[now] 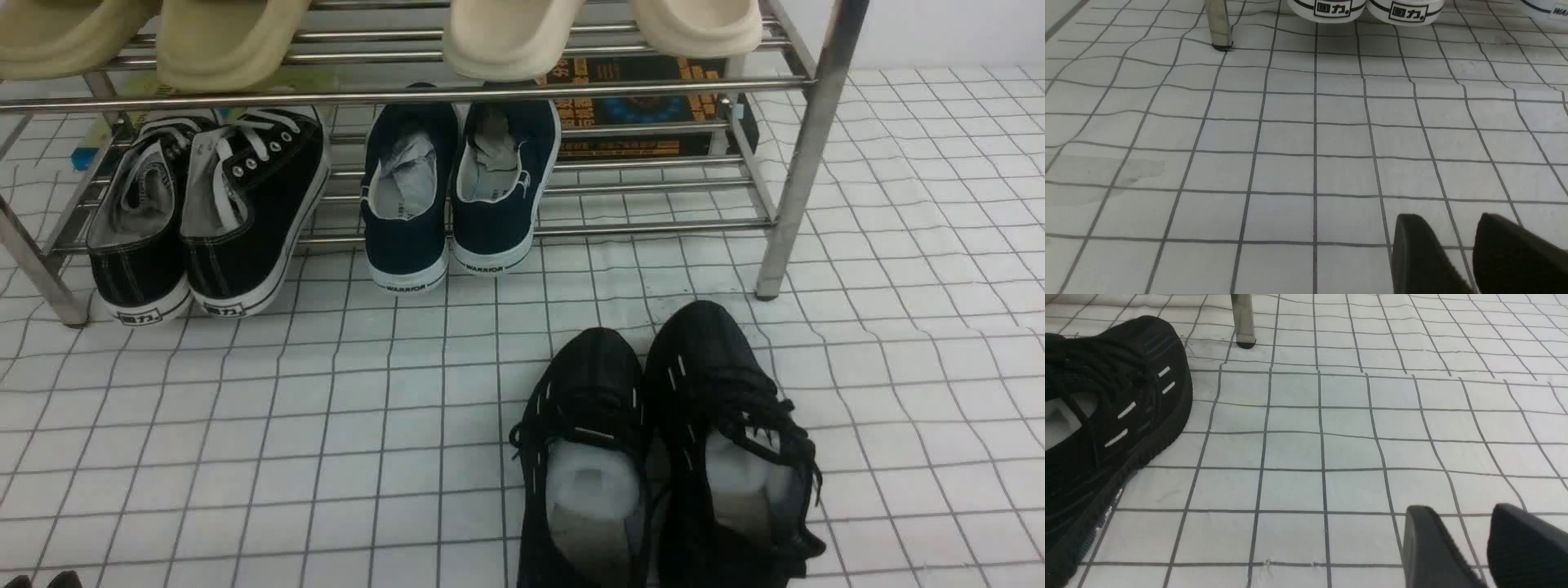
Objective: Take the shoes off the shelf with your hand from the white checkered tablecloth.
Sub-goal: 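Grasp the leftmost shoe on the bottom shelf of the shoe rack with the left gripper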
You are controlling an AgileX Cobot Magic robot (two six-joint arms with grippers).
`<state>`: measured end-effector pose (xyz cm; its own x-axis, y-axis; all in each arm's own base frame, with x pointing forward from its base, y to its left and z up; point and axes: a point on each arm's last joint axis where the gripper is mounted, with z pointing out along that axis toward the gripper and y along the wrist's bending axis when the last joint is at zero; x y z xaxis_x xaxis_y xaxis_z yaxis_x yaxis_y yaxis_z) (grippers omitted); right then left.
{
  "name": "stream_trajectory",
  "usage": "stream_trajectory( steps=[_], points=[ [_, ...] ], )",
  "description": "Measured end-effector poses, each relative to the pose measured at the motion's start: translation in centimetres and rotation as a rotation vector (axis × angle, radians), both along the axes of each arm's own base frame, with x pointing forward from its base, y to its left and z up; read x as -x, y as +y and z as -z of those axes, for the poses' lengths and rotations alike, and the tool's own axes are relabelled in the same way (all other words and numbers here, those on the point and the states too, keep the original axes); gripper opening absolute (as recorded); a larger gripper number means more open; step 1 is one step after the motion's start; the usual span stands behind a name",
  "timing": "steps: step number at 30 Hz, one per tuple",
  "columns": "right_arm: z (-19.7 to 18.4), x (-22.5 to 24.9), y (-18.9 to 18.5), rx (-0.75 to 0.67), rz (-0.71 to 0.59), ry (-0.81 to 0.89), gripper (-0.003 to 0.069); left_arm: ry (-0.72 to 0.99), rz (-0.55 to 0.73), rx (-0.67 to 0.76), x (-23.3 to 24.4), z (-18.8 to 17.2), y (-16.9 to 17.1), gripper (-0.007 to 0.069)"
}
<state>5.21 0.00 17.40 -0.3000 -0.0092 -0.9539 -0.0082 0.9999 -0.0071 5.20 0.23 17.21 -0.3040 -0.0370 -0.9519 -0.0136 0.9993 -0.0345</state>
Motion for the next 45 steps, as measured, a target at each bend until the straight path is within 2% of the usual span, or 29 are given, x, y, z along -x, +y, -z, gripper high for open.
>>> stream_trajectory(
  steps=[35,36,38,42,43,44,45],
  points=[
    [0.0,0.0,0.0,0.001,0.0,0.0,0.0239,-0.001,-0.003,0.02,0.0,0.0,0.0,0.0242],
    [0.0,0.0,0.0,0.001,0.0,0.0,0.0239,-0.002,-0.007,0.048,0.0,0.0,-0.1,0.0242],
    [0.0,0.0,0.0,0.001,0.0,0.0,0.0239,-0.001,-0.022,0.218,0.0,0.0,-0.4,0.0242],
    [0.0,0.0,0.0,0.001,0.0,0.0,0.0239,0.03,-0.072,0.72,0.0,-0.1,-1.4,0.0242],
    [0.0,0.0,0.0,0.001,0.0,0.0,0.0239,0.031,-0.075,0.747,0.0,-0.1,-1.4,0.0242],
    [0.0,0.0,0.0,0.001,0.0,0.0,0.0239,0.052,-0.098,0.925,0.0,-0.2,-1.7,0.0242],
    [0.0,0.0,0.0,0.001,0.0,0.0,0.0239,0.063,-0.109,1.033,0.0,-0.3,-1.9,0.0242]
  ],
)
